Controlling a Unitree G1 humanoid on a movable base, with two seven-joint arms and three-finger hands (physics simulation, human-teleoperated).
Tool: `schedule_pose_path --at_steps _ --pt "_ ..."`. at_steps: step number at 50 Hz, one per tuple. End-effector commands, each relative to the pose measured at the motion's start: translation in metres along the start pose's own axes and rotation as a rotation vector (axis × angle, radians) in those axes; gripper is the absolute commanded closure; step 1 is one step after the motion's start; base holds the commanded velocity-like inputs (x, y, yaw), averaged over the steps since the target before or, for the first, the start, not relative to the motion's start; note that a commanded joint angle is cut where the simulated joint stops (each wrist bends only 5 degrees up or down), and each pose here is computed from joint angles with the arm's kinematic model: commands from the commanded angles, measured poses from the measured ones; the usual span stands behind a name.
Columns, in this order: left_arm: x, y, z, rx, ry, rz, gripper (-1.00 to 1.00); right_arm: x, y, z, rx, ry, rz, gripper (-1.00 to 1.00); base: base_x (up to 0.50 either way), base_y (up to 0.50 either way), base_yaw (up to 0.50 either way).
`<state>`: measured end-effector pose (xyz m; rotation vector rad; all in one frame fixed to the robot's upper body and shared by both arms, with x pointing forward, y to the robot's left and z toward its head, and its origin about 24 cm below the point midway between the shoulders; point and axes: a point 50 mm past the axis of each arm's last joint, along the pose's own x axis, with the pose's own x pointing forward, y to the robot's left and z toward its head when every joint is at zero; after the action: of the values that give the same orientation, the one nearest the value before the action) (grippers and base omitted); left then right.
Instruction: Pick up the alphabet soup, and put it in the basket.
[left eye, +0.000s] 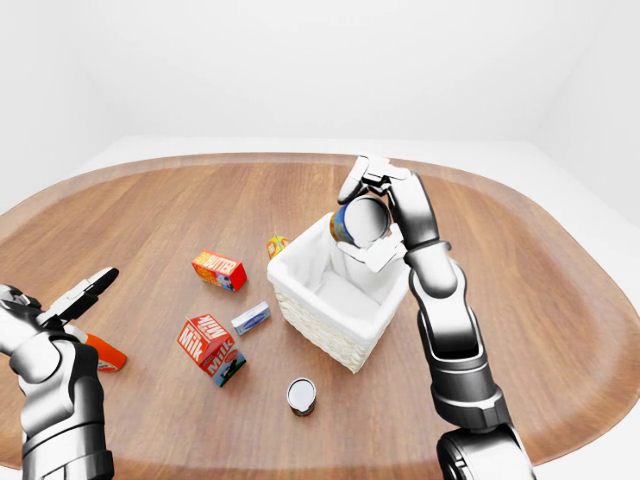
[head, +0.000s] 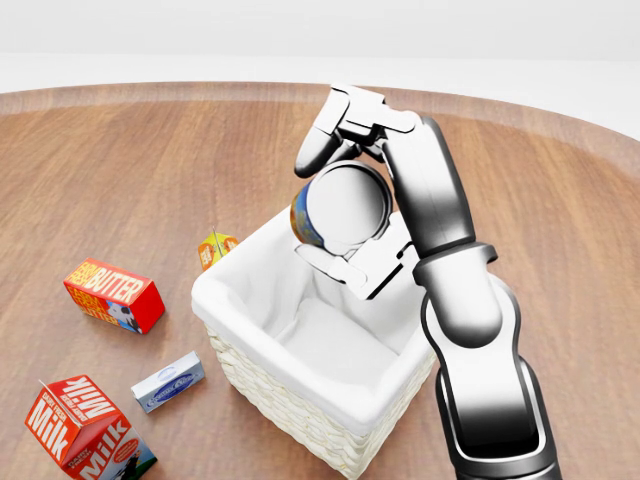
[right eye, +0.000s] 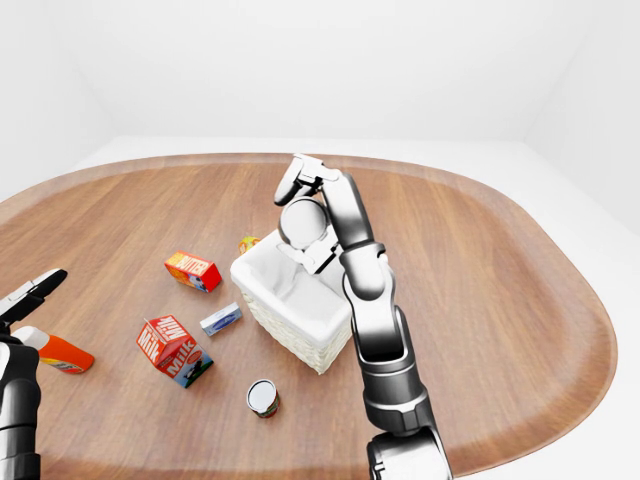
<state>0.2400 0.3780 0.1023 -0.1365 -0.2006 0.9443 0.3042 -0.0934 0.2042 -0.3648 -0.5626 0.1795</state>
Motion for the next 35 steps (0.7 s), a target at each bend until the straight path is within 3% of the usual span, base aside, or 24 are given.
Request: schedule_pose_path --at_steps 1,11,15,21,29,35 --pt "0.0 0.0 0.0 0.001 0.0 0.0 -1.0 0.0 -0.003 -0.001 0.015 0.0 -0.035 1.0 0.0 0.0 0.0" --pt "0.0 0.001 0.001 0.0 -0.006 0.0 -1.0 0.01 -0.005 -0.014 0.047 0.052 0.001 1.0 0.0 0.0 0.0" --pt "0.0 0.0 0.0 0.002 -0.002 -0.001 -1.0 0.021 0.001 -0.038 0.049 0.156 0.052 1.0 0.0 0.0 0.0" --pt "0.0 0.001 -0.002 0.007 0.004 0.001 -1.0 0.03 0.004 -0.042 0.04 0.18 0.035 1.0 0.0 0.0 0.0" --pt "0.0 0.0 -0.001 0.005 0.003 0.0 -1.0 0.033 0.011 -0.073 0.05 0.328 0.029 1.0 0.0 0.0 0.0" --pt "0.0 0.0 -0.001 0.006 0.004 0.001 -1.0 0.033 0.023 -0.065 0.03 0.298 0.072 1.0 0.0 0.0 0.0"
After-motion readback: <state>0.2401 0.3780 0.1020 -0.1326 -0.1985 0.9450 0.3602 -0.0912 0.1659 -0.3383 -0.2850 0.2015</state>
